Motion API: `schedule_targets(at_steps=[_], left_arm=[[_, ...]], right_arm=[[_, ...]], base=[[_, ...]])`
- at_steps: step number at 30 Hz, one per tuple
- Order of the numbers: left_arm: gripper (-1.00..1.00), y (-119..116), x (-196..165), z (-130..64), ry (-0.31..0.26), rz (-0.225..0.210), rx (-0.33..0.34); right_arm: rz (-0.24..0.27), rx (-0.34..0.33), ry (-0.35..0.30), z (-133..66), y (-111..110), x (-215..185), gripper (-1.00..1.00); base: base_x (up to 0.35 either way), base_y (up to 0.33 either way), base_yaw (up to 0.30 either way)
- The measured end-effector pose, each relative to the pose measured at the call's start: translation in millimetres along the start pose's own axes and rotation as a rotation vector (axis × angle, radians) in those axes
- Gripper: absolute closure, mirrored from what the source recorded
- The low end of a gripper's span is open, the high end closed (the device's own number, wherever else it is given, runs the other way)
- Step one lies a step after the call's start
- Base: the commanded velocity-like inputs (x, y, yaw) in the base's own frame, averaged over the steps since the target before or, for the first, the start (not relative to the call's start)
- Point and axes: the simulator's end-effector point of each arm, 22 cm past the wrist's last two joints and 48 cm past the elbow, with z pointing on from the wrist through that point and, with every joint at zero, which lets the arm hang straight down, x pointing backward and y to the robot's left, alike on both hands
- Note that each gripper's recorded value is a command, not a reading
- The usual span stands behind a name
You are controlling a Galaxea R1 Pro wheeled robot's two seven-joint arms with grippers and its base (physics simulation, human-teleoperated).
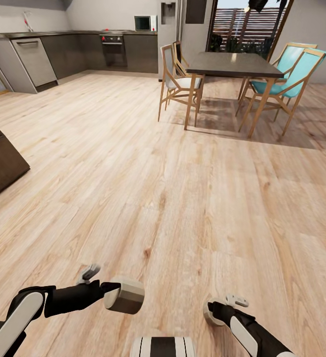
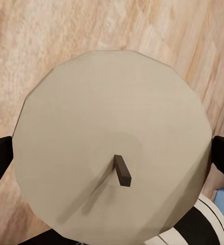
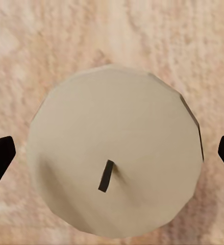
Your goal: Place each of the two pumpkins and all three candles from the living room inside a cabinet in the living room (use any cabinet), then make sure every cabinet is closed, and position the cauldron so it is next to a table in the living room.
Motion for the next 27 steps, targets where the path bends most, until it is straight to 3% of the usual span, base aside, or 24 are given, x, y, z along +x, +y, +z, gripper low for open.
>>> schedule_targets(at_steps=[27], left_arm=[[1.00,4.5,2.8,4.3,0.011,-0.014,0.000]], right_arm=[[0.001,-0.016,0.011,4.6,2.3,6.4,-1.00]], base=[[0.000,0.000,0.000]])
